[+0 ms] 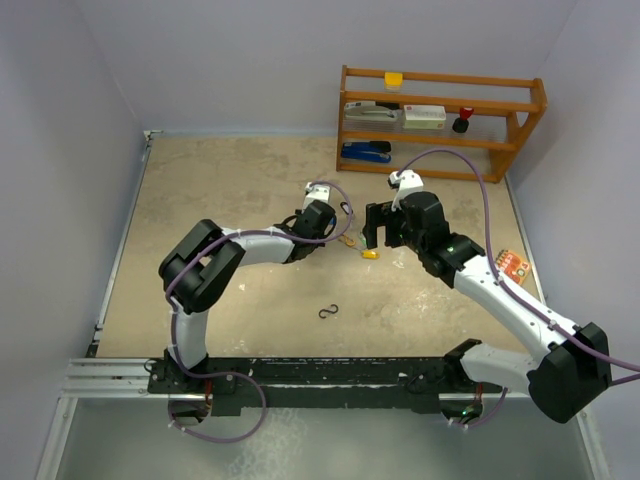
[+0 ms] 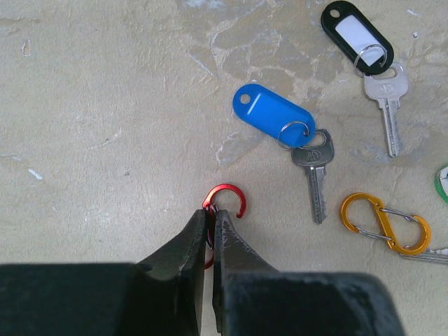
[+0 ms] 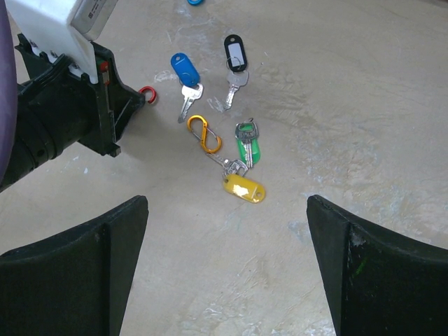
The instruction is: Put the keys on the keyring
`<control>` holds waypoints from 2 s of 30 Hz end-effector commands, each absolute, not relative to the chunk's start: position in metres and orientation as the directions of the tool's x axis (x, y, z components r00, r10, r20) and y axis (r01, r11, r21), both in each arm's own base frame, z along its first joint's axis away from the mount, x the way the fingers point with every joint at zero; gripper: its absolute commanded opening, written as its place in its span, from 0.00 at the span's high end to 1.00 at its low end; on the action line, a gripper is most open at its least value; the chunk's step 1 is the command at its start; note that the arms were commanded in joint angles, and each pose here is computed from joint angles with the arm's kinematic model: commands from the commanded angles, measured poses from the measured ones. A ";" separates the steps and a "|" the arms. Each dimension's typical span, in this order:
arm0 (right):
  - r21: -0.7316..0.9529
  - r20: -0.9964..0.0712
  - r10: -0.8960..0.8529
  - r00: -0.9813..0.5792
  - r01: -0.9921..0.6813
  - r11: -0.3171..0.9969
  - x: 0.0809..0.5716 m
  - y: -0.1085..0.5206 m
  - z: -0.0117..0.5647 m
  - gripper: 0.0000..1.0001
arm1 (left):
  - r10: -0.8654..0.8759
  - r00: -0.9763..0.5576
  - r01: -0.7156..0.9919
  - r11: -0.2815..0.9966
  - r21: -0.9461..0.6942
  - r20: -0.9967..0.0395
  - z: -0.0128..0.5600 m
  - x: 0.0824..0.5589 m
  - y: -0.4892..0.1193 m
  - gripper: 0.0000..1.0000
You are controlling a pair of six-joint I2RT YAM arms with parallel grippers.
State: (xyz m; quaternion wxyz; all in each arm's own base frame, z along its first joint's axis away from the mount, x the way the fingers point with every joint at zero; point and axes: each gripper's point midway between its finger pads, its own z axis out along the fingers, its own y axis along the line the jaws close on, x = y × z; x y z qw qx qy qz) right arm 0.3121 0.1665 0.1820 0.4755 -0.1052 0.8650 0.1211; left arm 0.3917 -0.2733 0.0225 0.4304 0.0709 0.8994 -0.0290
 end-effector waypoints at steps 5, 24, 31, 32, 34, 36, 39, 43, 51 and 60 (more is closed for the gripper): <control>0.096 -0.868 -0.061 -0.493 -0.287 0.953 0.315 0.162 0.192 0.03 | 0.124 -0.651 0.152 0.988 0.032 -0.749 0.012 0.387 -0.269 1.00; 0.061 -0.740 -0.130 -0.659 -0.259 0.964 0.325 0.170 0.117 0.18 | 0.124 -0.632 0.206 0.978 -0.012 -0.765 0.081 0.370 -0.265 1.00; 0.071 -0.723 -0.104 -0.683 -0.223 0.972 0.351 0.183 0.108 0.53 | 0.119 -0.626 0.221 0.975 -0.029 -0.770 0.093 0.367 -0.266 1.00; 0.075 -0.716 -0.104 -0.690 -0.224 0.972 0.353 0.185 0.106 0.54 | 0.117 -0.625 0.224 0.974 -0.034 -0.771 0.094 0.367 -0.267 1.00; 0.083 -0.709 -0.097 -0.698 -0.220 0.972 0.355 0.188 0.102 0.55 | 0.119 -0.627 0.231 0.972 -0.039 -0.770 0.094 0.366 -0.268 1.00; 0.088 -0.711 -0.092 -0.697 -0.219 0.972 0.358 0.190 0.101 0.55 | 0.116 -0.624 0.242 0.969 -0.050 -0.773 0.094 0.365 -0.270 1.00; 0.081 -0.703 -0.090 -0.706 -0.205 0.975 0.360 0.189 0.100 0.54 | 0.121 -0.627 0.245 0.968 -0.047 -0.770 0.092 0.365 -0.270 1.00; 0.076 -0.709 -0.080 -0.700 -0.189 0.979 0.360 0.186 0.103 0.53 | 0.121 -0.624 0.242 0.969 -0.044 -0.772 0.093 0.365 -0.269 1.00; 0.125 -0.765 0.074 -0.640 -0.034 0.992 0.356 0.152 0.131 0.13 | 0.121 -0.599 0.229 0.973 -0.024 -0.791 0.095 0.385 -0.281 1.00; 0.207 -0.865 0.228 -0.448 0.095 0.974 0.335 0.105 0.190 0.06 | 0.159 -0.586 0.231 0.973 0.024 -0.795 0.085 0.415 -0.327 1.00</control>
